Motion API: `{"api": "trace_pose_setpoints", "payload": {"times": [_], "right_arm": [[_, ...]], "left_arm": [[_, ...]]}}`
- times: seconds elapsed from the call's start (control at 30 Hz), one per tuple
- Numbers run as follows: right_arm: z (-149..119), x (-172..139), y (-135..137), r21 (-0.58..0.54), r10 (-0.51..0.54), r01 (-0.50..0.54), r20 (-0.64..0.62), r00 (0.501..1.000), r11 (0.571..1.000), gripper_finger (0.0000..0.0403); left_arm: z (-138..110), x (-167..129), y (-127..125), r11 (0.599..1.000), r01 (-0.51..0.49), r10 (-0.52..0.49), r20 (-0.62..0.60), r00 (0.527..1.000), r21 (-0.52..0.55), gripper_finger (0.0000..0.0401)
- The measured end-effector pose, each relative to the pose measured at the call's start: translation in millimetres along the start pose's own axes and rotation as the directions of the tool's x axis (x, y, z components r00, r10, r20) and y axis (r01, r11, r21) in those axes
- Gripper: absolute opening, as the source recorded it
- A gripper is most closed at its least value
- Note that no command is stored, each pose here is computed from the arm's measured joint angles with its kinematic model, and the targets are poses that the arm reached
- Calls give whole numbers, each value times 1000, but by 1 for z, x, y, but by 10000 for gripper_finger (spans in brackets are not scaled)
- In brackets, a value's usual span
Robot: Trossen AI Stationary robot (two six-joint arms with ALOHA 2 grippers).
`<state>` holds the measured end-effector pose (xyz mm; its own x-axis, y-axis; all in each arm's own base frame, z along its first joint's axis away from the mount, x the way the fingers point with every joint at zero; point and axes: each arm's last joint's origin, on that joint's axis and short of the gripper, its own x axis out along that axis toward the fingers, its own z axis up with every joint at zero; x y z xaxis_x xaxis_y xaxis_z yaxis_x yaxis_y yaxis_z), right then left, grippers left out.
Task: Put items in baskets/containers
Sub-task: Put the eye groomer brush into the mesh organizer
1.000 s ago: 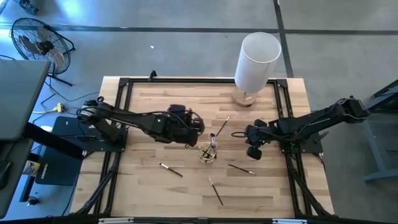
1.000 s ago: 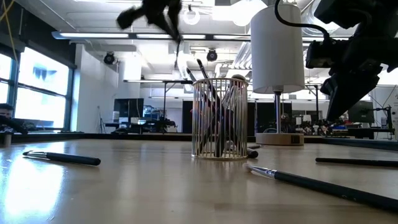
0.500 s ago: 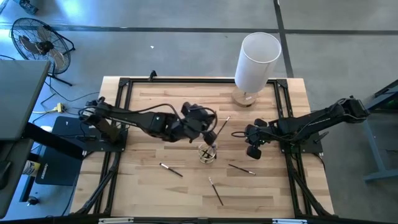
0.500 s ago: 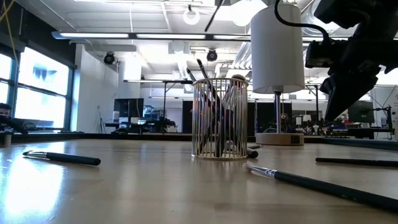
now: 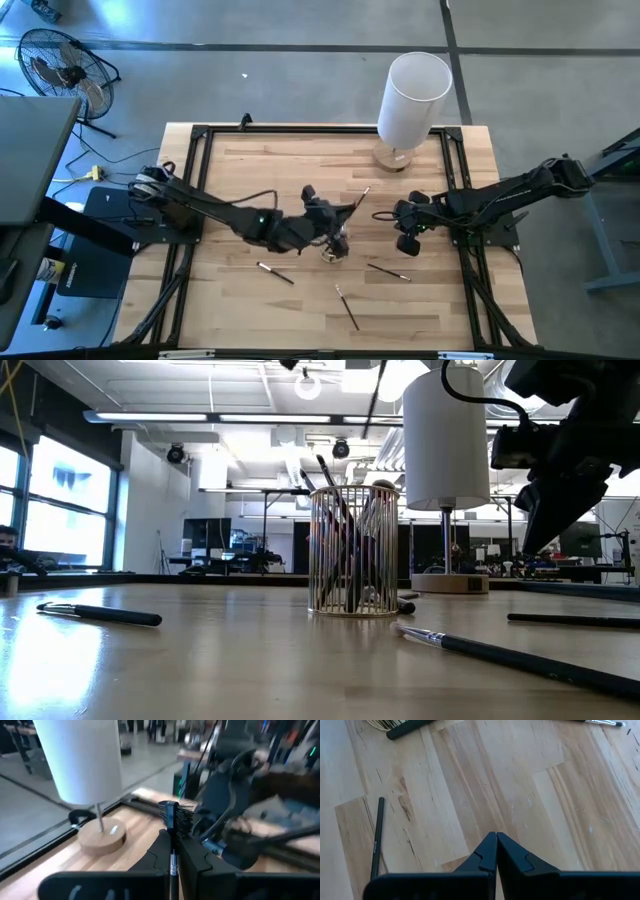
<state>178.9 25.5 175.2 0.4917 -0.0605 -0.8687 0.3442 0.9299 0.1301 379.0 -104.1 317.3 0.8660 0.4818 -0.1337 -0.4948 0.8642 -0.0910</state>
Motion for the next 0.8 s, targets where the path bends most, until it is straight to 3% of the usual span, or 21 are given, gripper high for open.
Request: {"api": "trace_pose_setpoints", "payload": {"times": [0.2, 0.47, 0.63, 0.8], "right_arm": [[0, 0, 1, 0, 19, -19, -11, 1000, 1000, 2], [-1, 0, 1, 2, 38, -38, -22, 999, 999, 2], [-1, 0, 1, 1, 38, -38, -21, 999, 999, 1], [-1, 0, 1, 0, 38, -38, -21, 999, 999, 1]], "left_arm": [[-42, -3, 12, 993, 48, -37, 102, 994, -112, 5], [-84, -11, 26, 992, 89, -82, 77, 994, -90, 5], [-89, -12, 27, 981, 176, -171, 60, 983, -81, 14], [-90, -12, 27, 982, 177, -174, 48, 983, -66, 50]]}}
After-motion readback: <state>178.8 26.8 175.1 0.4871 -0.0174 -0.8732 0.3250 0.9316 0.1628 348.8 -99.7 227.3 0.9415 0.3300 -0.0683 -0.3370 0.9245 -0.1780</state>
